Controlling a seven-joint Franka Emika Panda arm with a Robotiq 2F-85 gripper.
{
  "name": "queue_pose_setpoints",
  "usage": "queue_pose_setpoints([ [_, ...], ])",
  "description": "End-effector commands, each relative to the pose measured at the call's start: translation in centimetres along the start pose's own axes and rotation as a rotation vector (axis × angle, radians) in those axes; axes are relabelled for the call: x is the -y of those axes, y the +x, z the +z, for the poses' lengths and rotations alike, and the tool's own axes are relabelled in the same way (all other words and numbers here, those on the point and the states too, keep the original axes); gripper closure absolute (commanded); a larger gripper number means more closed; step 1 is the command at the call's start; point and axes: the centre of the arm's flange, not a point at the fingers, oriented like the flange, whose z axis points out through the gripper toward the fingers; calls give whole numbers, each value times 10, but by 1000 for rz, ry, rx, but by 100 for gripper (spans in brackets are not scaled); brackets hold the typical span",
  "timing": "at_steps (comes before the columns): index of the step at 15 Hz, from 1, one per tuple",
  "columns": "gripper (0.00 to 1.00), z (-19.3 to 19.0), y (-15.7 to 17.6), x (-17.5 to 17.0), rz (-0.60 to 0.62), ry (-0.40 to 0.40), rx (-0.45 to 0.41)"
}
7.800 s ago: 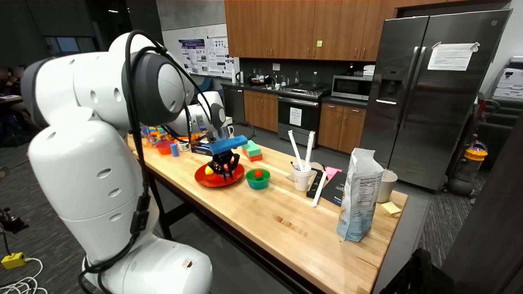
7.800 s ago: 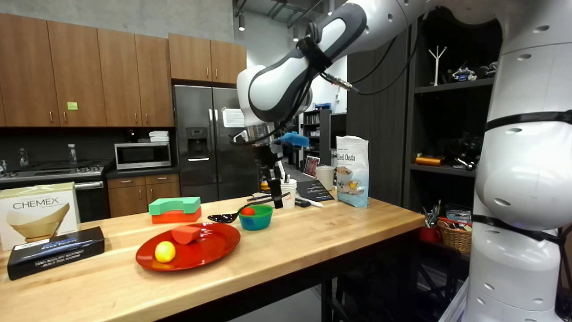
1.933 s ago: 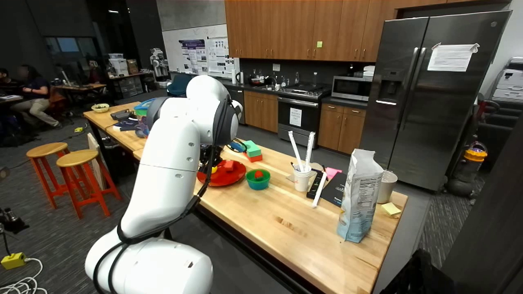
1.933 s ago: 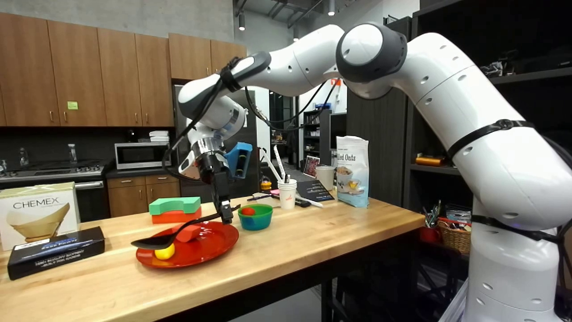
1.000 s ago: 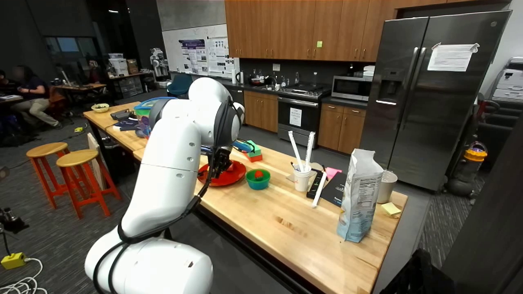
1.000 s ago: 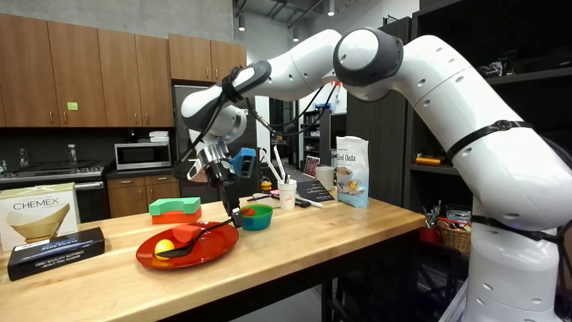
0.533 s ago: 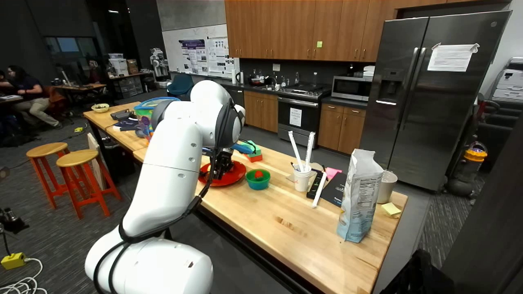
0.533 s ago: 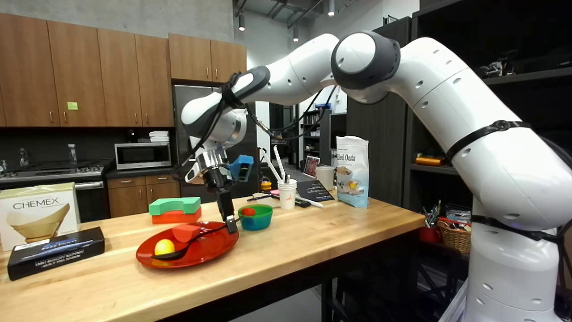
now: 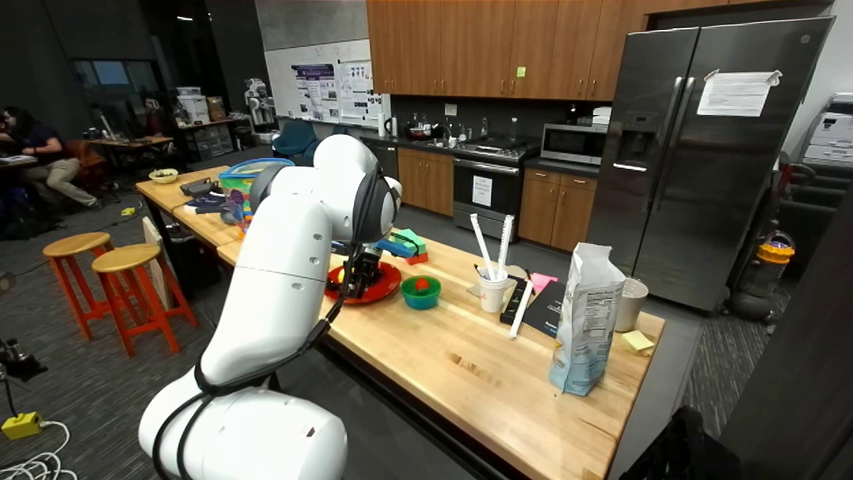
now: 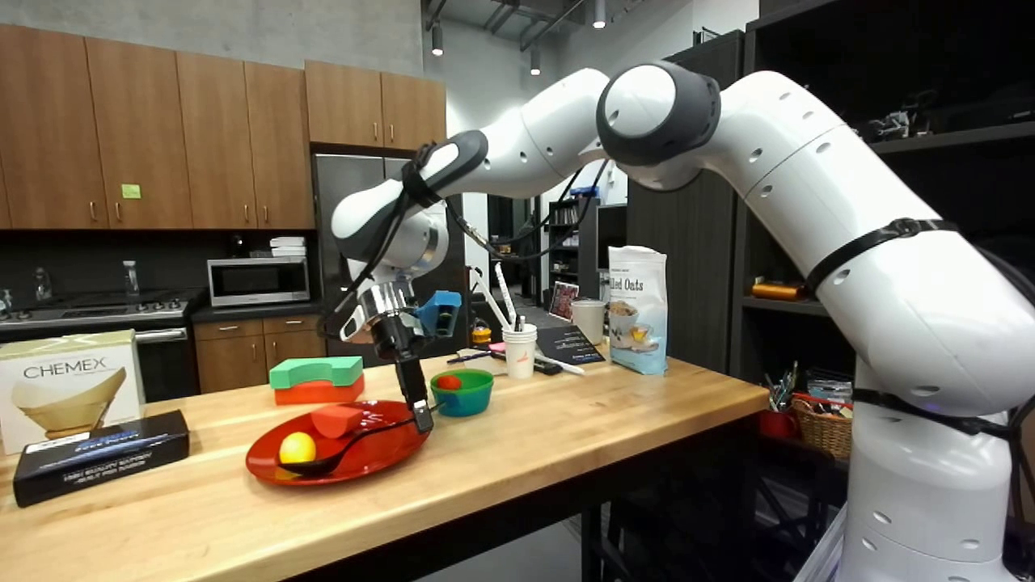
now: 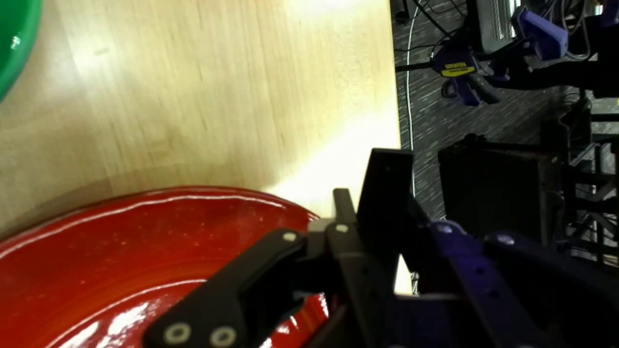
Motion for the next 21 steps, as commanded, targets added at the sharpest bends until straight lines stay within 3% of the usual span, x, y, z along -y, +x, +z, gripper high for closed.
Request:
queue_pose_setpoints([
  [1,94,2,-6,-5,39,-43,-25],
  [7,94,1,3,-19,7,-197,-94],
  [10,94,-3,4,-20,14,-265,-85],
  [17,94,-17,-4,-22,117,-513,112],
  [21,94,-20,-3,-23,141,-648,172],
])
